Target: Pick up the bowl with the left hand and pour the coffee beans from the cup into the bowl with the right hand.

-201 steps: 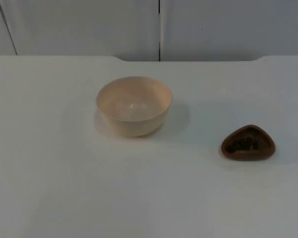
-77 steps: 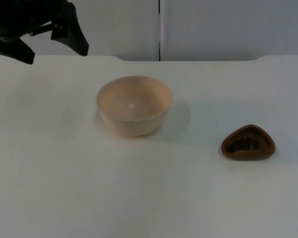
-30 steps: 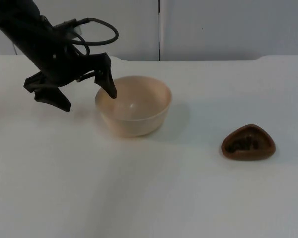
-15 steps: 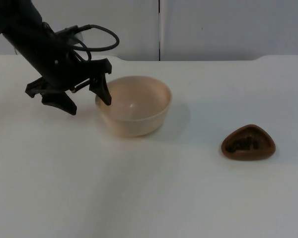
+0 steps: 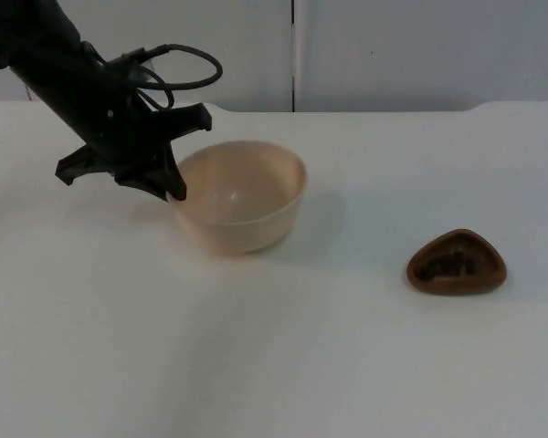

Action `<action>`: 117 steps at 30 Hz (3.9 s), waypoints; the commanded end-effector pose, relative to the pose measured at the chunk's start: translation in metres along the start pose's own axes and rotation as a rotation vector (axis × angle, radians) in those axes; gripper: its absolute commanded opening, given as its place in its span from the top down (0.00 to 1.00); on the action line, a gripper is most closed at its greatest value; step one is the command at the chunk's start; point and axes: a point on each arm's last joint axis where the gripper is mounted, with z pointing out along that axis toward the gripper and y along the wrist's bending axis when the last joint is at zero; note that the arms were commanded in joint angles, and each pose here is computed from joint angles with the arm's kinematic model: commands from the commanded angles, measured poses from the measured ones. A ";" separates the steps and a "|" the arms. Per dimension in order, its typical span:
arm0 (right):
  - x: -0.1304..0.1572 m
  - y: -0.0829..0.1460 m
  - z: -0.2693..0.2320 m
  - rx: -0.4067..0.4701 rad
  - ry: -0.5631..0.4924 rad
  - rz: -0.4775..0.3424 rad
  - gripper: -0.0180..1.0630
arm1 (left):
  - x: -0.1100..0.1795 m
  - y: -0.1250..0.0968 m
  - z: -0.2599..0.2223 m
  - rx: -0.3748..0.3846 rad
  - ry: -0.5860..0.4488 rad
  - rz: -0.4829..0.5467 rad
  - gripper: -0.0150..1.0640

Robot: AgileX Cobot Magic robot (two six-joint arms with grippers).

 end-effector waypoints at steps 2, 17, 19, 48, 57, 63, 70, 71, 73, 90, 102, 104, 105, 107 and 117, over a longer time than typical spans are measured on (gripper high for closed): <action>0.000 0.000 0.002 0.008 0.002 0.002 0.01 | 0.001 -0.004 -0.001 0.021 0.013 -0.019 0.99; 0.000 0.000 0.002 0.008 0.002 0.002 0.01 | 0.004 -0.028 -0.046 0.060 0.031 0.039 0.99; 0.000 0.000 0.002 0.008 0.002 0.002 0.01 | 0.006 -0.035 -0.058 0.053 0.031 0.067 0.99; 0.000 0.000 0.002 0.008 0.002 0.002 0.01 | 0.083 -0.068 -0.102 -0.041 -0.013 0.189 0.99; 0.000 0.000 0.002 0.008 0.002 0.002 0.01 | 0.126 -0.058 -0.090 -0.069 0.067 0.207 0.99; 0.000 0.000 0.002 0.008 0.002 0.002 0.01 | 0.142 -0.082 -0.078 -0.061 0.071 0.307 0.99; 0.000 0.000 0.002 0.008 0.002 0.002 0.01 | 0.151 -0.099 -0.072 -0.064 0.053 0.368 0.99; 0.000 0.000 0.002 0.008 0.002 0.002 0.01 | 0.151 -0.099 -0.072 -0.064 0.053 0.368 0.99; 0.000 0.000 0.002 0.008 0.002 0.002 0.01 | 0.150 -0.099 -0.072 -0.061 0.044 0.369 0.99; 0.000 0.000 0.002 0.004 0.002 0.003 0.01 | 0.151 -0.099 -0.072 -0.060 0.055 0.371 0.99; 0.000 0.000 0.002 0.002 0.002 0.004 0.01 | 0.146 -0.094 -0.073 -0.123 0.003 0.235 0.99; 0.000 0.000 0.002 0.002 -0.001 0.004 0.01 | 0.145 -0.091 -0.073 -0.155 -0.007 0.216 0.99; 0.000 0.000 0.002 0.002 -0.001 0.004 0.01 | 0.145 -0.090 -0.073 -0.172 -0.015 0.196 0.99; 0.000 0.000 0.002 0.002 -0.001 0.004 0.01 | 0.144 -0.089 -0.074 -0.187 -0.021 0.192 0.99; -0.003 0.003 0.000 -0.026 -0.014 0.035 0.01 | 0.144 -0.089 -0.073 -0.186 -0.020 0.195 0.99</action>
